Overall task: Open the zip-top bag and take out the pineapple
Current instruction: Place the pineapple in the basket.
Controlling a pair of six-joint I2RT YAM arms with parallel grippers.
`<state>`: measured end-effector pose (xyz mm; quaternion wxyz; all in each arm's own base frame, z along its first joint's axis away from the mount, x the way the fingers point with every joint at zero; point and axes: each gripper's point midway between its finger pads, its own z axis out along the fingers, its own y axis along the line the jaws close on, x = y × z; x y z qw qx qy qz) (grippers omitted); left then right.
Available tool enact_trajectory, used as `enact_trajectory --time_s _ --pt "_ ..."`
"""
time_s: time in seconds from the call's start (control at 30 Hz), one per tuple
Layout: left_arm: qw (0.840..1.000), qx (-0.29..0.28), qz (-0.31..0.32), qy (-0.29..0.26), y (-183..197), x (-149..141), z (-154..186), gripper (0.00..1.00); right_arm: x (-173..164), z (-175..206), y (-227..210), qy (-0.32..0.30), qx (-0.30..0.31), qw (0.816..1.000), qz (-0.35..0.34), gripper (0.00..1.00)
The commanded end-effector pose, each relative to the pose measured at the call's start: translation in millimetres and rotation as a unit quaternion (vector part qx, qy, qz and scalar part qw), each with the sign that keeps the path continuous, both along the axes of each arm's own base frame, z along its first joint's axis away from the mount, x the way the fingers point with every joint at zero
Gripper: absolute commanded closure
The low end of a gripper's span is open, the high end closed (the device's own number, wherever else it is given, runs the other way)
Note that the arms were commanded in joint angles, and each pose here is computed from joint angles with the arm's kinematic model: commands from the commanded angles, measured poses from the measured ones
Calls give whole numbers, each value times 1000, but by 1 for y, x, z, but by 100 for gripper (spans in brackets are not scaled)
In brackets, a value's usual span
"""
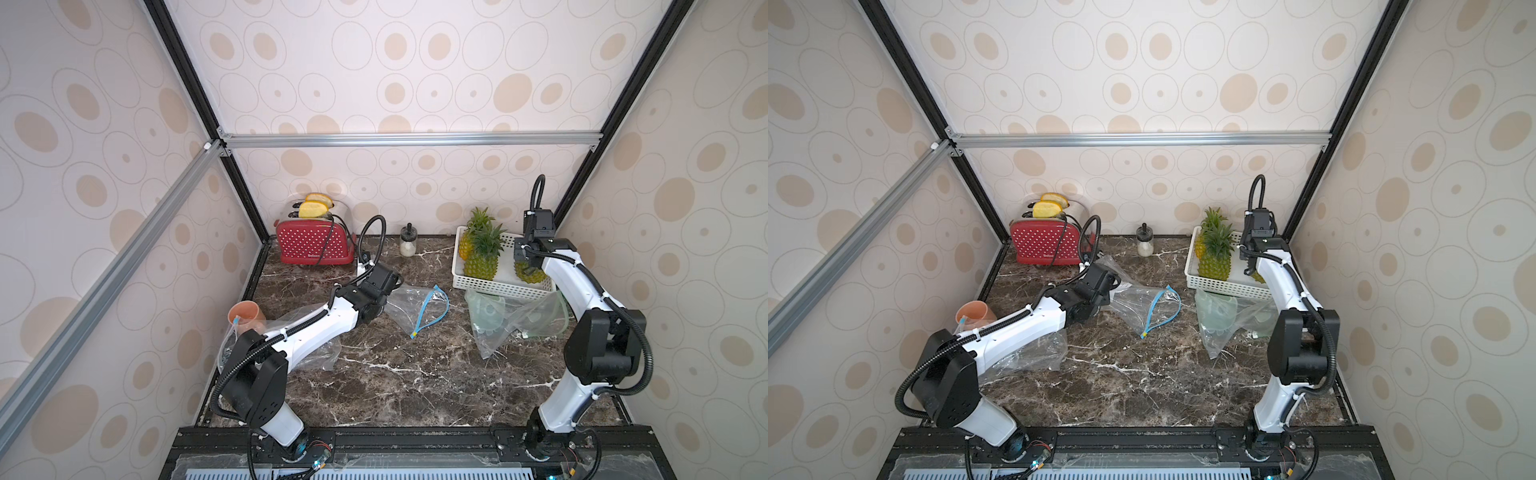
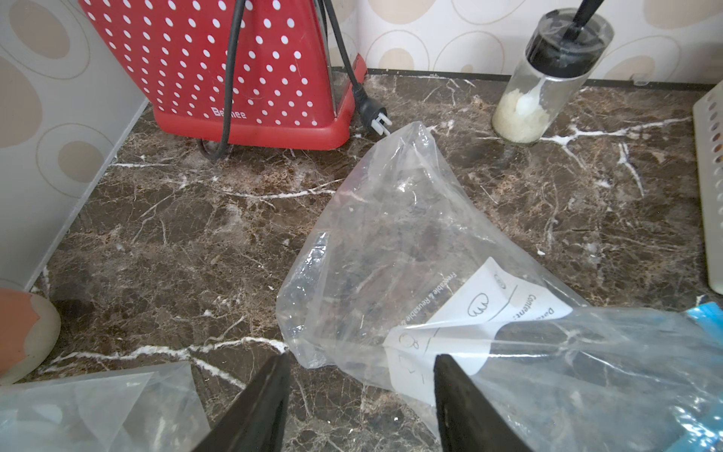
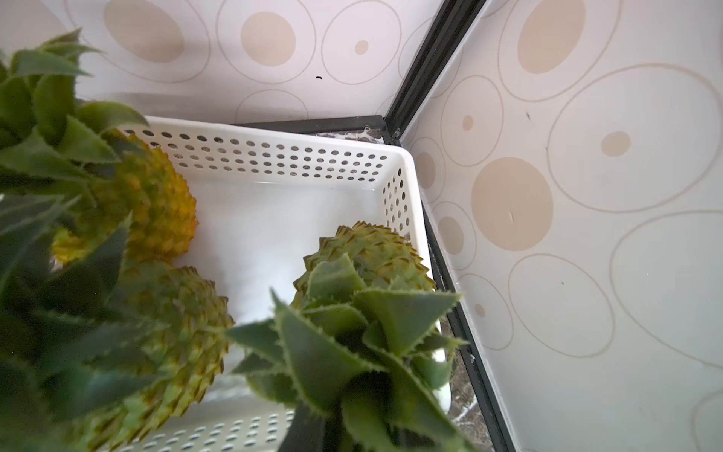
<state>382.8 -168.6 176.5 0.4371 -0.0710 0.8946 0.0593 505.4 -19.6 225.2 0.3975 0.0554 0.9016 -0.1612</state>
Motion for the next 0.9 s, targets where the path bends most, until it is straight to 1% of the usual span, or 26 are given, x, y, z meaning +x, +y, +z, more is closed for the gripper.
enact_trajectory --time_s 0.0,0.1,0.2,0.33,0.47,0.57,0.63,0.7,0.8,0.87 --pt "999 -14 -1 -37 -3 4 28 38 16 30 -1 -65 50 996 -34 100" --pt "999 -12 -5 -42 -5 5 31 38 13 22 -4 -74 101 990 -58 100" --pt "999 -12 -6 -43 -5 6 31 38 9 18 -12 -78 138 983 -90 100" --pt "999 -14 -6 -44 -7 7 30 38 6 11 -22 -67 145 980 -118 100" --pt "999 -14 -7 -46 -7 7 33 37 2 -15 -27 -35 155 978 -135 99" --pt "999 -12 -7 -49 -6 7 35 35 -3 -27 -30 -25 152 978 -141 87" --pt "999 -9 -7 -50 -5 6 36 35 -6 -29 -32 -22 147 978 -144 80" --pt "999 -7 -8 -52 -4 6 38 34 -9 -26 -35 -24 138 979 -146 73" --pt "998 -5 -10 -54 -5 6 40 33 -14 -20 -39 -26 124 981 -149 57" --pt "998 -2 -10 -56 -4 7 43 33 -16 -16 -40 -28 118 982 -148 49"
